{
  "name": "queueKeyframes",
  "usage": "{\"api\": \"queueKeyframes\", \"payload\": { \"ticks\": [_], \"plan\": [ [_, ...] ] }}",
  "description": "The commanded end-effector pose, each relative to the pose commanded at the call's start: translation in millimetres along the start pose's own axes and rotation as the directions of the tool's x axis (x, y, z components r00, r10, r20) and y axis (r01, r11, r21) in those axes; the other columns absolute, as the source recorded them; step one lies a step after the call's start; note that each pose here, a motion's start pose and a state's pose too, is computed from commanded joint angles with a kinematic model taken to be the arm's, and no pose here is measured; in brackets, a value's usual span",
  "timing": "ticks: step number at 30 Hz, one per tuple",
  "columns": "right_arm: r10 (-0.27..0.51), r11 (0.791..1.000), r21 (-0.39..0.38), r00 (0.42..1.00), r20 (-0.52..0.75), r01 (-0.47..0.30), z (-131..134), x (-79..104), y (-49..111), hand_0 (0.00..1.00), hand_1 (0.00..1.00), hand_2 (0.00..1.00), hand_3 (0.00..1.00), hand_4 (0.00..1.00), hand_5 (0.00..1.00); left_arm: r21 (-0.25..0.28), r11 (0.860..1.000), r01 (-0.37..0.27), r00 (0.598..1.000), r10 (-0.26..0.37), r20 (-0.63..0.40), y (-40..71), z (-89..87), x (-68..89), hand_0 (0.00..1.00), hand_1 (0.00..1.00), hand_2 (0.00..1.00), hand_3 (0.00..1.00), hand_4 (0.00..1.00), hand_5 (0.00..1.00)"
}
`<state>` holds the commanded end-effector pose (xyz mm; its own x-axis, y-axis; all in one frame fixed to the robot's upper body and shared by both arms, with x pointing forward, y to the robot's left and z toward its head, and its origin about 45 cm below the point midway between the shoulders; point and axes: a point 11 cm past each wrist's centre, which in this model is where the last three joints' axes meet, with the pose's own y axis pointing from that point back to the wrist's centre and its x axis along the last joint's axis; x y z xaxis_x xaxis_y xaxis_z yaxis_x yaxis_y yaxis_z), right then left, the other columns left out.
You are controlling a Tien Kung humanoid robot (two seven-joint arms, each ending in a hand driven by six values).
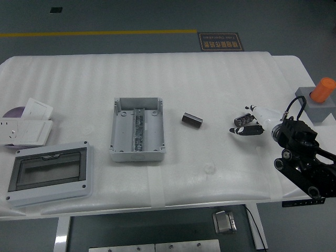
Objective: Pick up the battery,place it into the box
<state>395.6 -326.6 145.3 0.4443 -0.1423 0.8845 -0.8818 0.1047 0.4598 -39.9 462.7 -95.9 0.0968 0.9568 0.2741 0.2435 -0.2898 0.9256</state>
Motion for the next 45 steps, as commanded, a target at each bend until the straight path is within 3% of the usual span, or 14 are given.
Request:
{"api": "queueKeyframes", "payload": {
  "ticks": [11, 12, 17, 18, 30, 45],
  "plan": [
    [0.003, 1.0, -0.01, 1.0, 0.011, -0.003, -6, -5.1, -2.3, 0.539, 0.595, 0.604, 0.789, 0.931, 0.706, -0.013, 1.0, -0.004, 1.0, 0.004, 0.002, -0.1, 1.0, 0.2, 0.669, 0.685, 0.588, 0.647, 0.71, 0.527],
    [0.004, 1.0, -0.01, 1.0, 0.013, -0.004, -7, -5.2, -2.6, 0.532, 0.577, 0.559, 0.689, 0.827, 0.63, -0.013, 1.0, -0.004, 1.0, 0.004, 0.002, -0.1, 1.1, 0.1, 0.669, 0.684, 0.587, 0.645, 0.71, 0.526],
    [0.012, 1.0, -0.011, 1.0, 0.024, -0.012, -11, -4.8, -4.4, 0.532, 0.577, 0.559, 0.689, 0.827, 0.63, -0.021, 1.0, -0.005, 1.0, 0.005, 0.002, 0.1, 2.9, 0.1, 0.669, 0.684, 0.587, 0.645, 0.71, 0.526],
    [0.014, 1.0, -0.011, 1.0, 0.026, -0.014, -12, -4.4, -4.9, 0.518, 0.565, 0.527, 0.632, 0.798, 0.628, -0.023, 1.0, -0.006, 1.0, 0.006, 0.002, 0.2, 3.5, 0.1, 0.668, 0.684, 0.584, 0.638, 0.71, 0.525],
    [0.035, 0.999, -0.005, 0.999, 0.019, -0.035, -11, -3.2, -5.3, 0.517, 0.564, 0.522, 0.627, 0.801, 0.633, -0.043, 0.999, -0.009, 1.0, 0.009, -0.004, 0.5, 6.5, 1.0, 0.667, 0.684, 0.581, 0.633, 0.711, 0.523],
    [0.035, 0.999, 0.001, 0.999, 0.003, -0.035, -10, -5.6, -4.0, 0.496, 0.541, 0.484, 0.615, 0.736, 0.592, -0.065, 0.998, -0.011, 1.0, 0.011, -0.009, 1.0, 9.6, 2.1, 0.666, 0.68, 0.579, 0.63, 0.706, 0.517]
  ]
}}
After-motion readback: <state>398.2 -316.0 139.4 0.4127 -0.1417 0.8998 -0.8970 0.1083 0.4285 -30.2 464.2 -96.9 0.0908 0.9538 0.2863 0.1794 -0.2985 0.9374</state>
